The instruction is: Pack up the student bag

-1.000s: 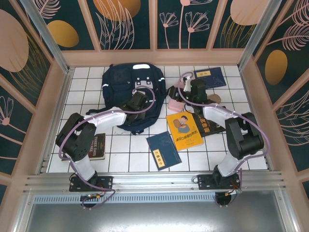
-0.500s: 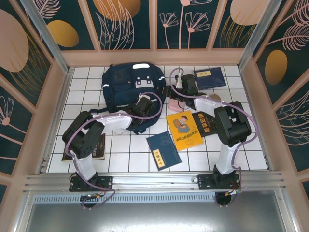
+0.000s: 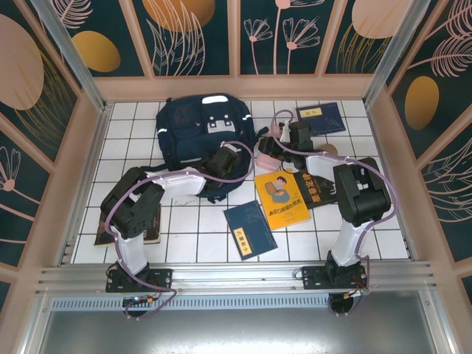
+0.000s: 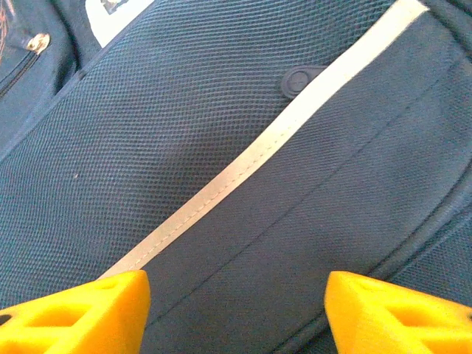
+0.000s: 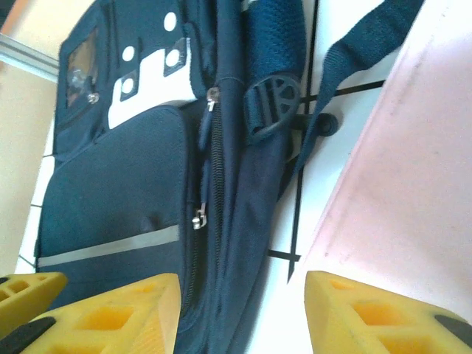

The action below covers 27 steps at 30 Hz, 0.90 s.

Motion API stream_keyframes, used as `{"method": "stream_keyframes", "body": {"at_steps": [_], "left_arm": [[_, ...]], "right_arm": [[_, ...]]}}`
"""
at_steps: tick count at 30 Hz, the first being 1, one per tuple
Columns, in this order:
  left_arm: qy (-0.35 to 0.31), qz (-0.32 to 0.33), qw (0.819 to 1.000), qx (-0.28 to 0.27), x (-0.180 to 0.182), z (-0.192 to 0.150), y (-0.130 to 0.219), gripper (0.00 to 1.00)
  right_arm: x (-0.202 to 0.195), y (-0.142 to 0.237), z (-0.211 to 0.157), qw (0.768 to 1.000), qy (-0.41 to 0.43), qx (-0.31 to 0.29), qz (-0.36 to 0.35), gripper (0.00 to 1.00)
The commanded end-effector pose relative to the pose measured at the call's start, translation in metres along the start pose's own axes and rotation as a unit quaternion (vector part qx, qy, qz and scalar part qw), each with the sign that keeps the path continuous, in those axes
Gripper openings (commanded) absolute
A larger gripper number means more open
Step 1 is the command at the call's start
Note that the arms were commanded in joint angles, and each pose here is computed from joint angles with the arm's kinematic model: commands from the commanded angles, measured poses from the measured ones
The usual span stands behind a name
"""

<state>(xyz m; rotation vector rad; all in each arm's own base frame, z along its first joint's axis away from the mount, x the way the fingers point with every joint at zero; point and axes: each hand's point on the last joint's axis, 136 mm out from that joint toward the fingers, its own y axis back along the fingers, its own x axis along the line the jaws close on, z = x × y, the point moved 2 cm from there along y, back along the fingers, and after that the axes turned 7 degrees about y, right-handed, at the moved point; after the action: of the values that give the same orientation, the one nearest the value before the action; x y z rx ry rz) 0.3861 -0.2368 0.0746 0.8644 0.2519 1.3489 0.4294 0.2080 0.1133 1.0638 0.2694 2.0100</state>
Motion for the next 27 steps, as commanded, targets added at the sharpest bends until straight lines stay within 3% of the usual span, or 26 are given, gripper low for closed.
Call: {"method": "stream_keyframes", "body": {"at_steps": [1,10,17,27], "left_arm": [[-0.058,0.041,0.996,0.06,0.006,-0.032,-0.018,0.63],[0.043,-0.074,0.996,-0.006,-0.023,0.053,0.007,0.56],[0.042,-0.087,0.995,0.01,-0.051,0.059,-0.017,0.5],[0.014,-0.04,0.999,0.032,-0.062,0.044,-0.044,0.49]], "right_arm": [[0.024,0.012,0.016,0.998,0.011,-0.028,0.046,0.49],[0.006,0.03,0.021,0.998,-0.016,-0.055,0.023,0.5],[-0.007,0.048,0.028,0.995,-0.043,-0.085,0.022,0.51],[-0.009,0.046,0.025,0.995,-0.051,-0.08,0.026,0.53]]}}
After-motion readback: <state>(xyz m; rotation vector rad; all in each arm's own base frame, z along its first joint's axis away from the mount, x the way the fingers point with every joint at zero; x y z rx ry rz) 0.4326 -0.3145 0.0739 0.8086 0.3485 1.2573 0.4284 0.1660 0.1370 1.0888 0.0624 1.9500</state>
